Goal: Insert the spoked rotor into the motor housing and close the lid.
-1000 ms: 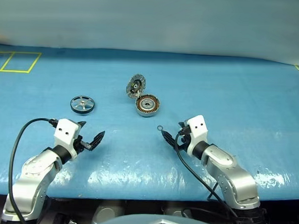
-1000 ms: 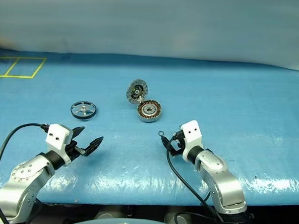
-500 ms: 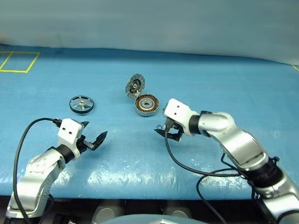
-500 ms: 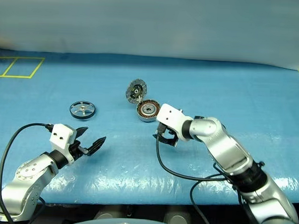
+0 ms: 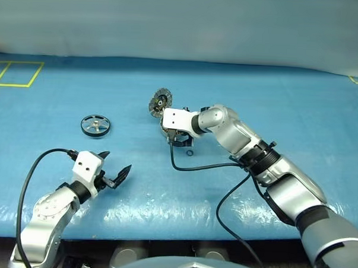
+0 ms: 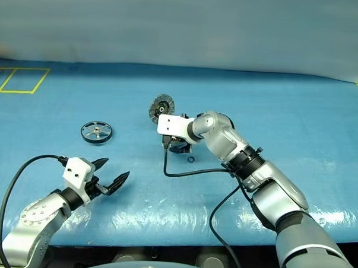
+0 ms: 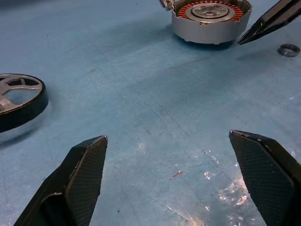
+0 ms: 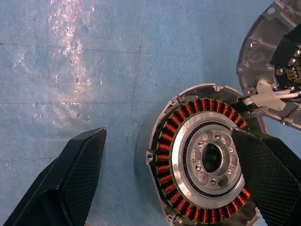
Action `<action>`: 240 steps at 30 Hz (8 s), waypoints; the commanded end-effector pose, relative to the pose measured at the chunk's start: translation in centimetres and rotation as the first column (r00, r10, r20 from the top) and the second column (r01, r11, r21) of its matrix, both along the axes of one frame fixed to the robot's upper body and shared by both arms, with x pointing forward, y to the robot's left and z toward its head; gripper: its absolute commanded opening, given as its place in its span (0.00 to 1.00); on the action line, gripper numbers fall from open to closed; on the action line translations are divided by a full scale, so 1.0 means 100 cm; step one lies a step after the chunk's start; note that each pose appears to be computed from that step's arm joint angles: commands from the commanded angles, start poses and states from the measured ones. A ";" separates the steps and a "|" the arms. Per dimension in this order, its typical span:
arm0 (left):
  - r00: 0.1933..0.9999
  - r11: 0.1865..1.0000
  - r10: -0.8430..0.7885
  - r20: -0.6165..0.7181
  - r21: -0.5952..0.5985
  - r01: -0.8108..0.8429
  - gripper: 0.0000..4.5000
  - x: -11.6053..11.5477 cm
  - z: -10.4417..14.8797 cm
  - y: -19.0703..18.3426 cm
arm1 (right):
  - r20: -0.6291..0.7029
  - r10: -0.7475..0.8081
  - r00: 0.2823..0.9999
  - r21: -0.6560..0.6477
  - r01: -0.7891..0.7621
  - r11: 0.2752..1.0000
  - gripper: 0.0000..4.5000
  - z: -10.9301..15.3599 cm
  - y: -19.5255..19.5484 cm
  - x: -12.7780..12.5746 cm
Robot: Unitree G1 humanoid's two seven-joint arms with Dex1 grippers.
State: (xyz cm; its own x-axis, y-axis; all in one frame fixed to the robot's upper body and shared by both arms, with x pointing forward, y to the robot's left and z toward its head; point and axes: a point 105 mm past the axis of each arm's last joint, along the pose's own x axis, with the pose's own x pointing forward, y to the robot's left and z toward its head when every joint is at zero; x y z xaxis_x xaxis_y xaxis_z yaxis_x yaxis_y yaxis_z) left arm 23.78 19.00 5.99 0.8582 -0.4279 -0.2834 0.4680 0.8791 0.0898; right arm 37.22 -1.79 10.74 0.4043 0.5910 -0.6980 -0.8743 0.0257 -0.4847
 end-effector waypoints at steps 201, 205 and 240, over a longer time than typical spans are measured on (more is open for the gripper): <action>0.985 0.980 -0.173 -0.026 -0.101 0.169 1.00 -0.020 -0.019 -0.024 | -0.312 -0.177 0.934 0.668 0.348 0.658 0.16 -0.007 0.035 -0.118; 0.985 0.980 -0.173 -0.025 -0.103 0.170 1.00 -0.020 -0.019 -0.025 | -0.275 -0.204 0.940 0.634 0.337 0.696 0.00 -0.010 0.035 -0.115; 0.984 0.981 -0.174 -0.032 -0.090 0.171 1.00 -0.023 -0.021 -0.025 | -0.265 -0.173 0.949 0.501 0.289 0.816 0.00 -0.042 0.039 -0.123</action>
State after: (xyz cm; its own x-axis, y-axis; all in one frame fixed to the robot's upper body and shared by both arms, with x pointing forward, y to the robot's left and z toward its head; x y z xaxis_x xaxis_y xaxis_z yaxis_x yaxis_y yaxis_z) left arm 21.54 16.62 3.62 0.7589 -0.5870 -0.2821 0.6085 0.7935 -0.0141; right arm 25.00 2.00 6.44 0.4636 0.7901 -0.4011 -0.8852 0.4325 -0.1713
